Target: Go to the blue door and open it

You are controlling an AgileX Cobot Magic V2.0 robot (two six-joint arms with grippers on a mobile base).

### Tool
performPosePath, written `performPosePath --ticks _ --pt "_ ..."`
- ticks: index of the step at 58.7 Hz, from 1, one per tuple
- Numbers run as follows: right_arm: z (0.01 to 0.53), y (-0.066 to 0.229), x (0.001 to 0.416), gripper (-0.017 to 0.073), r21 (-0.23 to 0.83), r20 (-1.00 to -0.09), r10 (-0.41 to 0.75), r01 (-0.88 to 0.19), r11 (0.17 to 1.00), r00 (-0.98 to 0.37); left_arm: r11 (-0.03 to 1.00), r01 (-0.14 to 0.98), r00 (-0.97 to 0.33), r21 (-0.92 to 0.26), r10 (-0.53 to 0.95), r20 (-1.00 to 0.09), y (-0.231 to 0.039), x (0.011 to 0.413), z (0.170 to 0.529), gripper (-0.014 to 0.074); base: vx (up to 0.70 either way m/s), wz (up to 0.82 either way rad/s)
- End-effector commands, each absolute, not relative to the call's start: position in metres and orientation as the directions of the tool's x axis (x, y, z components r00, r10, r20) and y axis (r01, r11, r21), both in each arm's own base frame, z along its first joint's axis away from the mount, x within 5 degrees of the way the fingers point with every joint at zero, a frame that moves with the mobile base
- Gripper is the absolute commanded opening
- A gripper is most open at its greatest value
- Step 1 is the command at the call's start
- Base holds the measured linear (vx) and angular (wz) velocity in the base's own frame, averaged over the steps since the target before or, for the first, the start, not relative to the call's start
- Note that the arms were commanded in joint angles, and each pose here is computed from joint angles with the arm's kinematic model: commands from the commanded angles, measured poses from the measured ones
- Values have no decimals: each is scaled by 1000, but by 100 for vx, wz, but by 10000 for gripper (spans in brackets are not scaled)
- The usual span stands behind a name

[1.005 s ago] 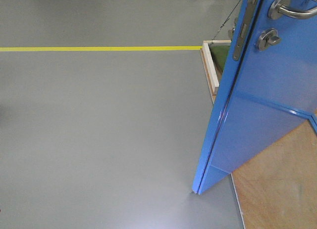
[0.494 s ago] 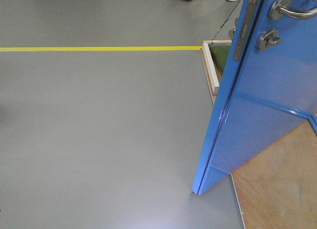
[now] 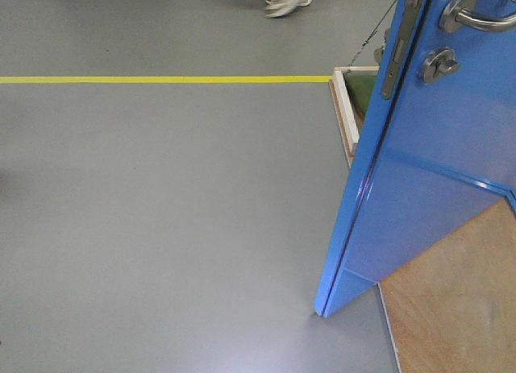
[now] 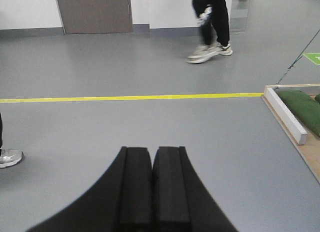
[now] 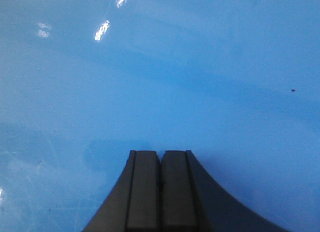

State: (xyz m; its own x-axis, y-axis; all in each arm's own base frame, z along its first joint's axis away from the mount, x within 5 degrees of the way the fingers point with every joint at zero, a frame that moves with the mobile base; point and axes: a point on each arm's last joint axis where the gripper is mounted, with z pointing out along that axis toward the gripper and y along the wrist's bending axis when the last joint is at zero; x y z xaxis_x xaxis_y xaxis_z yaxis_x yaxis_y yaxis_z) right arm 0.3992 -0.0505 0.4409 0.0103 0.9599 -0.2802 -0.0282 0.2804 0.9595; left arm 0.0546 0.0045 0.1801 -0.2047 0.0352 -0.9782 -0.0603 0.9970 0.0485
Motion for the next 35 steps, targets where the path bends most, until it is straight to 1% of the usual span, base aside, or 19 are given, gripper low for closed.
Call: performPosePath --ticks 1,19,35 --pt "468 -42 385 12 950 -295 955 -106 293 -5 997 -60 -82 38 33 -996 4 54 197 73 2 3" --pt "468 -42 385 12 950 -295 955 -106 293 -5 997 -60 -82 38 33 -996 4 54 197 73 5 5" --pt "468 -42 385 12 950 -295 955 -106 293 -5 997 -60 -82 38 33 -996 4 54 197 73 11 13"
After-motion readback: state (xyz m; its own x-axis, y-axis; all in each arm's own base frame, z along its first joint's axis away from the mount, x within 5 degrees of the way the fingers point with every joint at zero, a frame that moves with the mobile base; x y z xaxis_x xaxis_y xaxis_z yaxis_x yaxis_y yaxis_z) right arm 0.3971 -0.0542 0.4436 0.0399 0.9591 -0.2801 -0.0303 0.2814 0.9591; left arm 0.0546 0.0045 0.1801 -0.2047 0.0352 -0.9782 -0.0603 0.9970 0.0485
